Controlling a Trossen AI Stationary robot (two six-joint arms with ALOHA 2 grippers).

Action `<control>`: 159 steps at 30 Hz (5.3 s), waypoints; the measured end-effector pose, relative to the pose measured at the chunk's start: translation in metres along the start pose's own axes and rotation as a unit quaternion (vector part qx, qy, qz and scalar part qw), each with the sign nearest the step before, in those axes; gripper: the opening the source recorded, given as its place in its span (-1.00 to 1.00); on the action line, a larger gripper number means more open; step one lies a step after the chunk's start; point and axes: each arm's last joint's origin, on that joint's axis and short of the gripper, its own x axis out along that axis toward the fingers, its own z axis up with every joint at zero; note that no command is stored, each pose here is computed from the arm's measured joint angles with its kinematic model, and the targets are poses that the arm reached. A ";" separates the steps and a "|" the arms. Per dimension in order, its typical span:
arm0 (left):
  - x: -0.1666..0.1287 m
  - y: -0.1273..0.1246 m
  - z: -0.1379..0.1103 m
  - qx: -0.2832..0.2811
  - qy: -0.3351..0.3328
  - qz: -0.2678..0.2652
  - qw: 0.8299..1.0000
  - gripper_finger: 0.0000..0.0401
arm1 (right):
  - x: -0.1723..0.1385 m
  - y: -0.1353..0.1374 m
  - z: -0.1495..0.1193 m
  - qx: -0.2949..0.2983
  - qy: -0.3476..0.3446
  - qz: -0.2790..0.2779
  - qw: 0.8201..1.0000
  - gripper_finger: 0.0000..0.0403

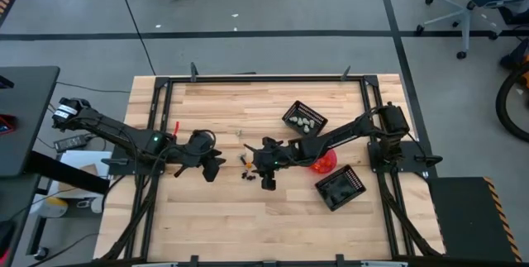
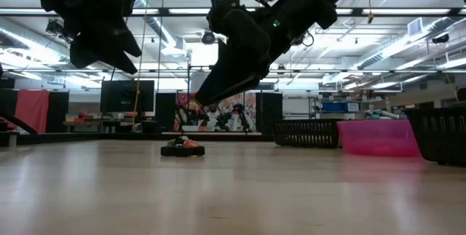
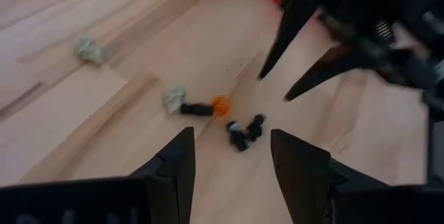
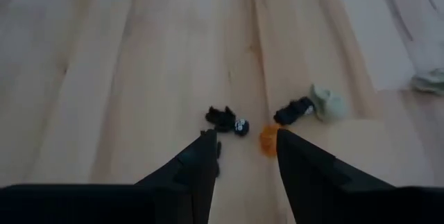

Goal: Sort Halloween decoration
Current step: Put the black skeleton toy into the bottom black basket, then put the orange pumpkin toy into the red bowl

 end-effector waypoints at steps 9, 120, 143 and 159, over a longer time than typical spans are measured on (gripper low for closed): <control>-0.004 0.006 0.004 0.006 -0.008 0.015 1.000 -0.19 | 0.019 -0.011 -0.003 0.011 -0.027 0.001 1.000 0.01; -0.004 0.007 0.004 0.009 -0.019 0.029 0.999 -0.19 | -0.125 0.013 -0.011 -0.012 0.222 0.096 0.970 -0.21; -0.004 0.007 0.004 0.009 -0.019 0.028 0.999 -0.19 | 0.001 -0.060 -0.008 0.064 0.045 -0.085 0.993 0.16; -0.004 0.007 0.003 0.032 -0.015 0.032 0.999 -0.19 | 0.046 -0.088 -0.009 0.067 0.045 -0.132 0.988 0.18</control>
